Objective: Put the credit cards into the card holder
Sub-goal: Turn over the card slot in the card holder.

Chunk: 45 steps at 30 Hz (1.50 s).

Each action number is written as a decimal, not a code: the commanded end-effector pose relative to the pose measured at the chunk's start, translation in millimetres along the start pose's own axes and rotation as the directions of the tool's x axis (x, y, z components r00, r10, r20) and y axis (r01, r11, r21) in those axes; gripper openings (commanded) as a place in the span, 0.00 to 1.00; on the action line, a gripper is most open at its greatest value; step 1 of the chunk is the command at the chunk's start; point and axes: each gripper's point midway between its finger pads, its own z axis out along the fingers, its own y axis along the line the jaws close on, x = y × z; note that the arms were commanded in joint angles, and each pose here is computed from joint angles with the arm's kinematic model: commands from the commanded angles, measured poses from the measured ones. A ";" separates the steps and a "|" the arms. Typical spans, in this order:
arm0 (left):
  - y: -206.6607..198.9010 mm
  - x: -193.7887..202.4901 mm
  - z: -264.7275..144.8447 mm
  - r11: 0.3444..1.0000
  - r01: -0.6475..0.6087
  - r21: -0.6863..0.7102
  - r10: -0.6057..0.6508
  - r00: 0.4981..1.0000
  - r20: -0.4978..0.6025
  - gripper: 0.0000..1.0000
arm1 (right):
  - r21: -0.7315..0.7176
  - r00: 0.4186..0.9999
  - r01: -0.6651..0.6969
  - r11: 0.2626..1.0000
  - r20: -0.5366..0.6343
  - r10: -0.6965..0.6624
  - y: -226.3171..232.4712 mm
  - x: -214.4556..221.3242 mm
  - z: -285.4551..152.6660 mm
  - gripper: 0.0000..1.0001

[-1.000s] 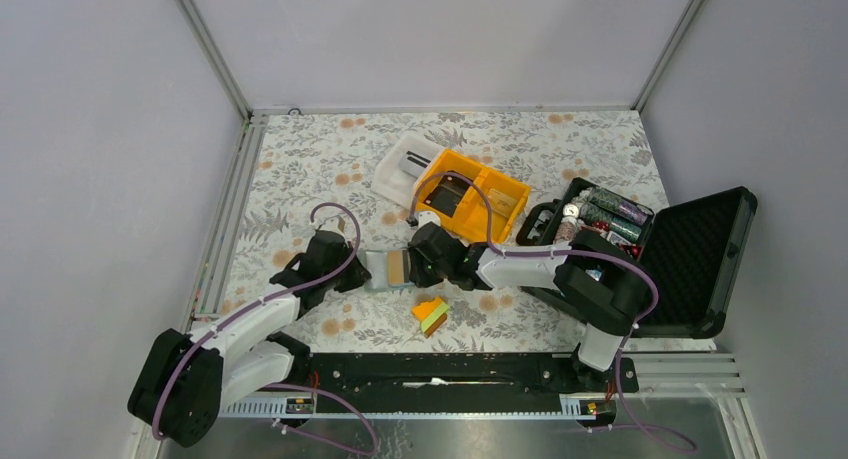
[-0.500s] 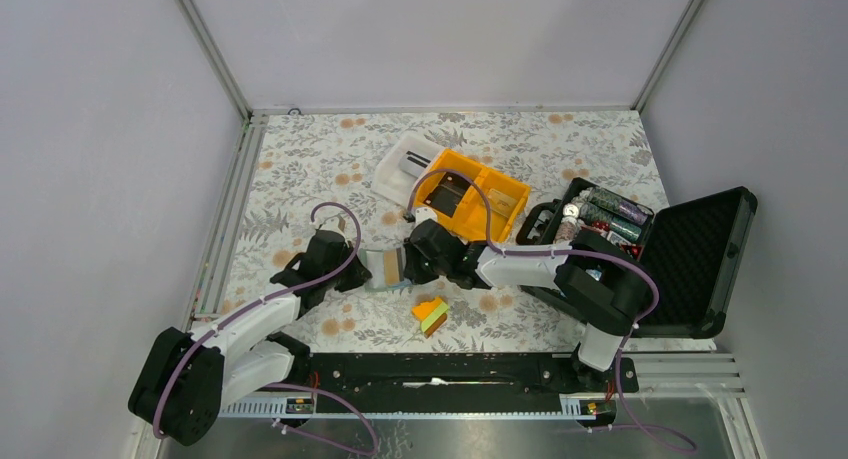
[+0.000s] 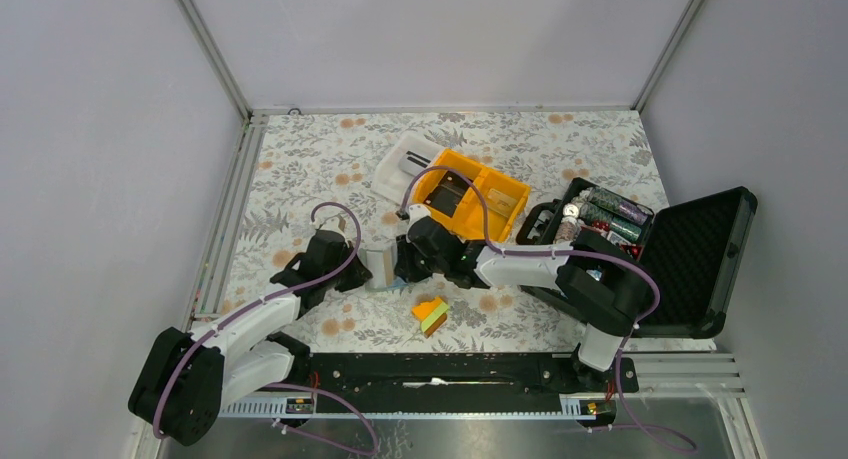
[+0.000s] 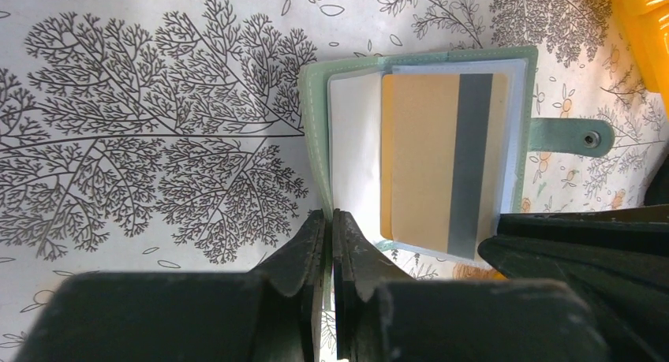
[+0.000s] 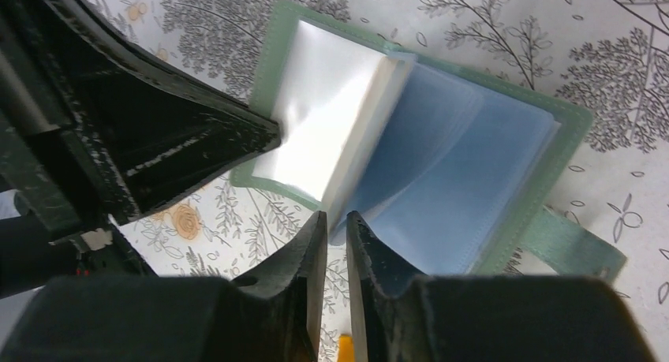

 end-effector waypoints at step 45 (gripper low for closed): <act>-16.7 -5.0 -3.1 0.996 -0.003 0.091 0.001 1.000 0.022 0.00 | -0.038 0.989 0.140 0.989 0.048 -0.138 42.1 -13.7 25.1 0.51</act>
